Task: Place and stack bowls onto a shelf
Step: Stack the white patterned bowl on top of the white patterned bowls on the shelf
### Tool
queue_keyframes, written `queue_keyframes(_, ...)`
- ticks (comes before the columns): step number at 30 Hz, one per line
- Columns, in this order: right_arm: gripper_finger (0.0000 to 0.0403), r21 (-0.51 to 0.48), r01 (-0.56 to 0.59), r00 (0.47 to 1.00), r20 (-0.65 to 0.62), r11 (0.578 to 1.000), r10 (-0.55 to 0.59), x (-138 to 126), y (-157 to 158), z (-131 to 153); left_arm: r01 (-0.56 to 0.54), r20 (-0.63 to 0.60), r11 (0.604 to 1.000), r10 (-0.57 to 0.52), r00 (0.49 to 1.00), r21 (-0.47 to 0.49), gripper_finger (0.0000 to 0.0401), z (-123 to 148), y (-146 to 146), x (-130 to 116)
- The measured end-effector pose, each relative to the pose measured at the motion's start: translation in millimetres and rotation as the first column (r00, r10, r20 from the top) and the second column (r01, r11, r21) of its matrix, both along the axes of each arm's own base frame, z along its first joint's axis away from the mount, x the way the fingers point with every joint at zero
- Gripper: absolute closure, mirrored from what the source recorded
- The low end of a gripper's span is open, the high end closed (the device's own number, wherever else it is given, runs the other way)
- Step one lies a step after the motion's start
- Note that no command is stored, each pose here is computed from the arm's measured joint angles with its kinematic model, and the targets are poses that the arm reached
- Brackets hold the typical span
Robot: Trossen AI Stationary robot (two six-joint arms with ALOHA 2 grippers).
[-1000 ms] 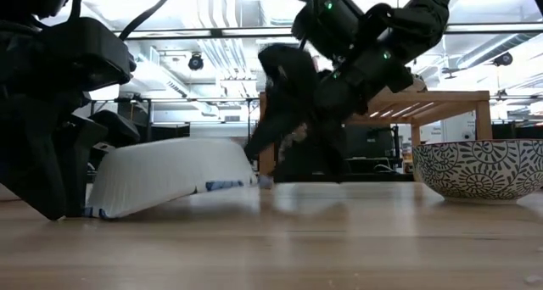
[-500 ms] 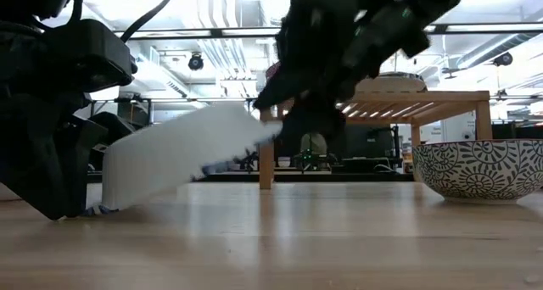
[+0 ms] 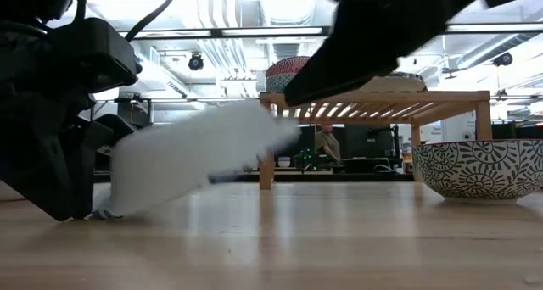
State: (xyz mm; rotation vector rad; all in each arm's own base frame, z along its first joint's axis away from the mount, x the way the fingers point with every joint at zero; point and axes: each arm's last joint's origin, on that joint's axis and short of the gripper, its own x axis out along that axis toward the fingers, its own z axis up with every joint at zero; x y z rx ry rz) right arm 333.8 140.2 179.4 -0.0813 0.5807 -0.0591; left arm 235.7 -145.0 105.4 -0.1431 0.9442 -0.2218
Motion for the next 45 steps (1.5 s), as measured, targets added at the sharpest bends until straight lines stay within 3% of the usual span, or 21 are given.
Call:
queue_keyframes(3, 0.0168, -0.030, 0.015, 1.000, 0.028, 0.999, -0.014, -4, 9, 1, -0.006, 0.008, 1.000, 0.007, 1.000, -0.006, 0.0363, 0, 1, 2)
queue_keyframes(6, 0.0168, 0.022, 0.113, 0.992, 0.054, 0.993, -0.114, -3, 7, 3, -0.008, 0.017, 1.000, 0.009, 1.000, -0.020, 0.0363, 1, 3, 4)
queue_keyframes(9, 0.0168, 0.178, 0.227, 0.970, 0.050, 0.957, -0.239, 0, 0, 2, -0.003, 0.015, 0.999, 0.003, 1.000, -0.035, 0.0363, 1, 3, 5)
queue_keyframes(11, 0.0168, 0.352, 0.270, 0.957, 0.003, 0.896, -0.289, 4, -8, 1, 0.000, 0.015, 0.999, 0.001, 1.000, -0.038, 0.0363, 2, 3, 5)
queue_keyframes(13, 0.0168, 0.472, 0.268, 0.961, -0.062, 0.840, -0.271, 7, -14, -1, 0.008, 0.025, 0.999, -0.007, 1.000, -0.037, 0.0363, 4, 3, 5)
queue_keyframes(15, 0.0168, 0.506, 0.257, 0.965, -0.092, 0.823, -0.245, 8, -17, -2, 0.019, 0.029, 0.999, -0.018, 0.999, -0.031, 0.0363, 9, 4, 4)
queue_keyframes(18, 0.0168, 0.434, 0.143, 0.990, -0.074, 0.890, -0.123, 6, -9, -1, 0.039, 0.021, 0.999, -0.039, 0.999, 0.011, 0.0363, 19, 7, -2)
queue_keyframes(21, 0.0168, 0.290, 0.046, 0.998, -0.044, 0.956, -0.035, 0, 4, -1, 0.034, 0.049, 0.997, -0.038, 0.998, 0.071, 0.0363, 35, 9, -3)
queue_keyframes(26, 0.0168, 0.093, -0.006, 1.000, -0.006, 0.996, 0.007, -8, 24, -2, -0.010, 0.175, 0.964, -0.039, 0.984, 0.266, 0.0363, 60, 13, 0)
queue_keyframes(28, 0.0168, 0.050, -0.009, 1.000, 0.020, 0.999, 0.008, -6, 33, 1, -0.073, 0.247, 0.914, -0.031, 0.968, 0.399, 0.0363, 67, 16, 3)
queue_keyframes(30, 0.0168, 0.005, -0.029, 0.999, 0.024, 1.000, 0.029, -3, 41, 2, -0.135, 0.289, 0.829, -0.034, 0.957, 0.543, 0.0363, 71, 23, 6)
queue_keyframes(32, 0.0168, -0.009, -0.044, 0.998, 0.034, 0.999, 0.044, 8, 48, 2, -0.171, 0.306, 0.767, -0.035, 0.951, 0.619, 0.0363, 75, 31, 12)
queue_keyframes(42, 0.0168, -0.173, -0.077, 0.978, -0.203, 0.982, 0.041, 50, 79, -28, -0.194, 0.273, 0.751, 0.020, 0.962, 0.631, 0.0363, 64, 70, 35)
queue_keyframes(45, 0.0168, -0.211, -0.097, 0.964, -0.263, 0.973, 0.039, 59, 87, -31, -0.150, 0.258, 0.774, -0.018, 0.966, 0.616, 0.0363, 64, 71, 36)
